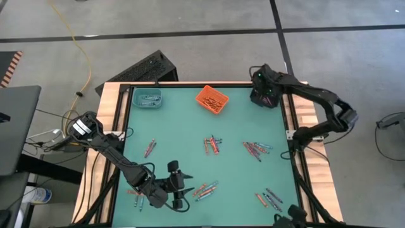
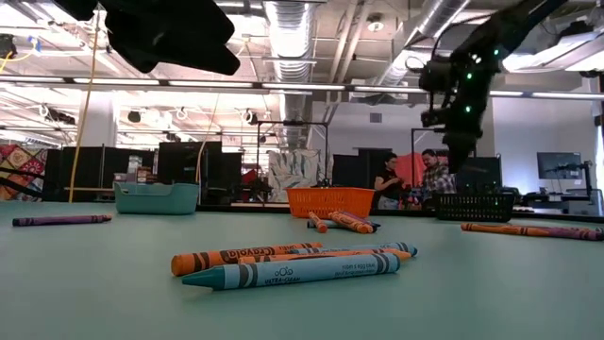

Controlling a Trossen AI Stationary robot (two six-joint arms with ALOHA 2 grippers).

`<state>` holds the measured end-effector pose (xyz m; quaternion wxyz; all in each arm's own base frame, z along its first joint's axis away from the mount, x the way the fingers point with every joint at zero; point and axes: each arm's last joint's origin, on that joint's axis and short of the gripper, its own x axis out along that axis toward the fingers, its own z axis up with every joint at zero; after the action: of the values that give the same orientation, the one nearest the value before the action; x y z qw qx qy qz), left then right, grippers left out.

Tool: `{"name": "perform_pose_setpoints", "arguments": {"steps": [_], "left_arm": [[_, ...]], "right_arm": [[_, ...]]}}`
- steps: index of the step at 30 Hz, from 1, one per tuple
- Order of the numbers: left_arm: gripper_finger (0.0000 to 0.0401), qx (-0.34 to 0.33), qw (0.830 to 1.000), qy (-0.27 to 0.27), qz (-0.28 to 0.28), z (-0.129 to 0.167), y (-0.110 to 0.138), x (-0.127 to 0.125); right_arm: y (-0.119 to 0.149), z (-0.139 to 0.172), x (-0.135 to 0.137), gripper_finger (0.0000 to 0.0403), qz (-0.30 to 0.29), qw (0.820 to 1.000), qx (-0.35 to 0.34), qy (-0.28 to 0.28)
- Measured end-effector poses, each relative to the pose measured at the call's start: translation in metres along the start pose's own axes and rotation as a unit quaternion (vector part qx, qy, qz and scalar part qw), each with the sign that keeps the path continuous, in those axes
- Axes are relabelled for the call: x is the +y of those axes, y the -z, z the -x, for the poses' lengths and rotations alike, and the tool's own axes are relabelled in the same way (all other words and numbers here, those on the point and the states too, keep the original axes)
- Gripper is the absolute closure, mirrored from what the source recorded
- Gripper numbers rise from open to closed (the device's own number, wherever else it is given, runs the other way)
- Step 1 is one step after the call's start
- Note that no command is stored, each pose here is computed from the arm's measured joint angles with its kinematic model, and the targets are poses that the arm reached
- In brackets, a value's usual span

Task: Sort crayons
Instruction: Put the violet crayon into the black bin, then put the blue crayon into the blue bin

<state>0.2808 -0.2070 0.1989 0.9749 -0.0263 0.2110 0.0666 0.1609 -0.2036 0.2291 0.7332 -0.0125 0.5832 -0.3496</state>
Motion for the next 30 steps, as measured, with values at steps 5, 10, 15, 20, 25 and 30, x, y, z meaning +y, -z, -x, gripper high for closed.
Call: {"name": "perform_pose_setpoints", "arguments": {"steps": [5,10,15,20,25,30], "left_arm": [[0.0207,-0.003,1.000,-0.006,0.006,0.000,0.000,0.000],[0.0207,-0.003,1.000,-0.006,0.010,0.000,0.000,0.000],[0.0207,0.003,1.000,0.003,0.010,0.000,0.001,0.000],[0.0207,0.023,0.999,0.026,0.008,0.000,0.003,-0.001],[0.0207,0.088,0.995,0.042,0.007,0.007,0.005,-0.005],[0.0207,0.206,0.978,0.007,0.022,0.030,-0.007,-0.012]], "right_arm": [[0.003,-0.022,-0.006,0.0396,-0.015,0.999,0.031,-0.010],[0.003,-0.040,-0.007,0.0358,-0.047,0.997,0.040,-0.040],[0.004,-0.044,-0.006,0.0304,-0.057,0.996,0.050,-0.039],[0.004,-0.031,-0.010,0.0272,-0.076,0.996,0.031,-0.023],[0.004,-0.004,-0.008,0.0265,-0.082,0.996,-0.002,-0.023],[0.008,0.027,0.007,0.0269,-0.065,0.995,-0.033,-0.069]]}}
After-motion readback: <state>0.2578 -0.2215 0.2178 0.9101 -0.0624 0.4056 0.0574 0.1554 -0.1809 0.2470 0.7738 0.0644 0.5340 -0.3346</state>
